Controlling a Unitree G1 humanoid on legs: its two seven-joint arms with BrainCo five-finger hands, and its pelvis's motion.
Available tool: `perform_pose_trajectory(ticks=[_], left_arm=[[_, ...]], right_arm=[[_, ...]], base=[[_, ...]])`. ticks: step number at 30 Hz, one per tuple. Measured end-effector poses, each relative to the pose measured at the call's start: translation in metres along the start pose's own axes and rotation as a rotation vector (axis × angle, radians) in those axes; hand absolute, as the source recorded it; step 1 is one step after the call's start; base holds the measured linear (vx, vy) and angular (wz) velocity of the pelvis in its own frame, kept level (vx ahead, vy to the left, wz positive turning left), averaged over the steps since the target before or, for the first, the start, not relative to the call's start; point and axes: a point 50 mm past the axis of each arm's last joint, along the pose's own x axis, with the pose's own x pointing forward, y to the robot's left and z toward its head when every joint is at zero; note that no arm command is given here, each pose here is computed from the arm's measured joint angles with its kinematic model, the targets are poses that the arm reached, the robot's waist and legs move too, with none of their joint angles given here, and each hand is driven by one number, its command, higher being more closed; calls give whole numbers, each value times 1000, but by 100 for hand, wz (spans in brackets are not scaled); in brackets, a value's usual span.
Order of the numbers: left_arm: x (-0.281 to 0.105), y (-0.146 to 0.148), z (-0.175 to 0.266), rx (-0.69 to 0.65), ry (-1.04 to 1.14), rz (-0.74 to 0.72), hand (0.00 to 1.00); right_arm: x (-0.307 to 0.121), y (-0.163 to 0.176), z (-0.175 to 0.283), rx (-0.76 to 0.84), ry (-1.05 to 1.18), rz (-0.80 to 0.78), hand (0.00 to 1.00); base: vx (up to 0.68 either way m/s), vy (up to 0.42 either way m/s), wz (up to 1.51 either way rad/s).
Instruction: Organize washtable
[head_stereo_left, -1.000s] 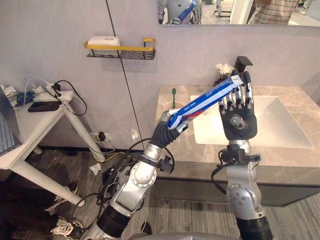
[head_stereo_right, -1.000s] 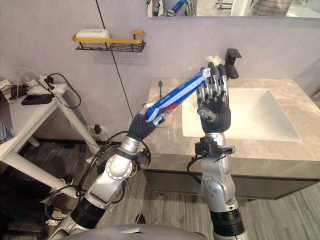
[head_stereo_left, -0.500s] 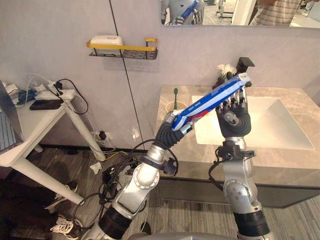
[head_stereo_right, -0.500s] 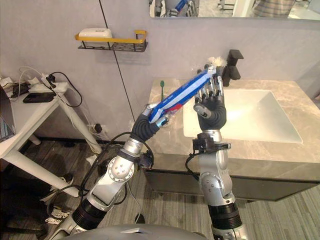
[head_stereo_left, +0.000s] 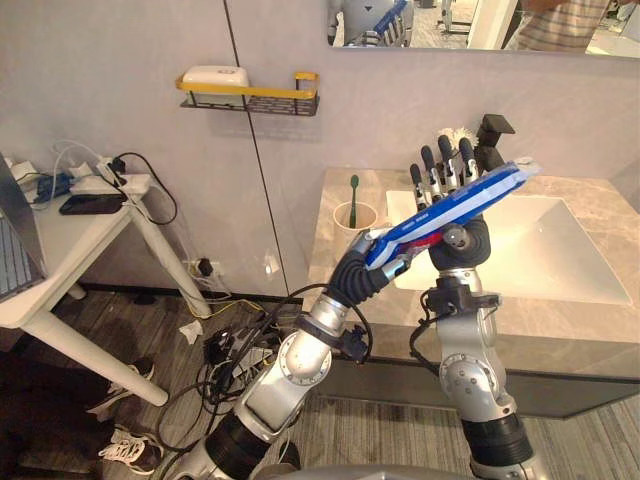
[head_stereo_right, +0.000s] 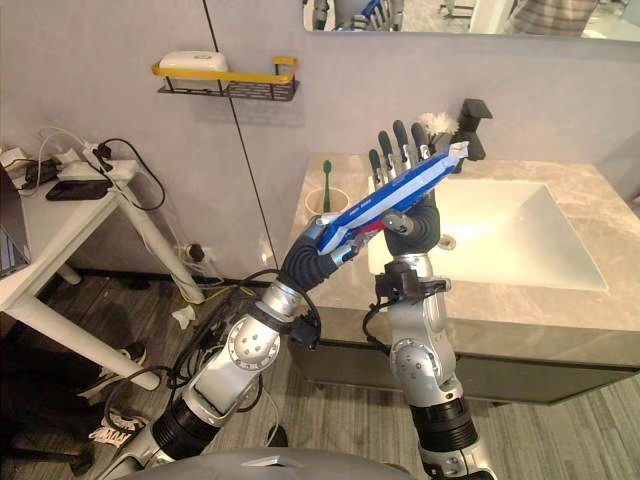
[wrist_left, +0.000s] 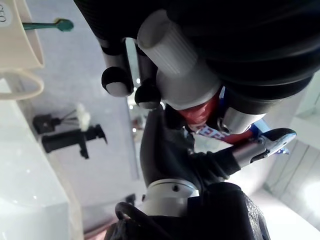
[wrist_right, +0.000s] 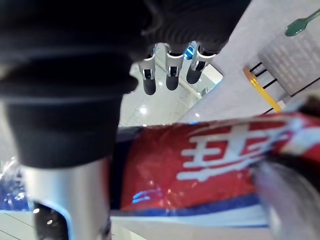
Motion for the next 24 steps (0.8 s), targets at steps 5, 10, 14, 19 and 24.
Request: perform_pose_trajectory(ticks=[5, 10, 14, 19, 24], left_arm=[[3, -1, 1, 1, -7, -11, 100], [3, -2, 0, 2, 1, -16, 100], [3, -3, -3, 7, 9, -20, 100], [4, -2, -4, 11, 5, -20, 100], [5, -1, -3, 13, -8, -6, 100]], right_arm=[[0, 4, -4, 44, 17, 20, 0], [0, 8, -9, 63, 42, 38, 0], [-1, 13, -15, 83, 75, 67, 0], [-1, 15, -16, 67, 96, 95, 100], [3, 17, -15, 59, 98, 118, 100]], base=[[-2, 0, 1], [0, 0, 0], [0, 0, 0], [0, 0, 0], [0, 0, 0]])
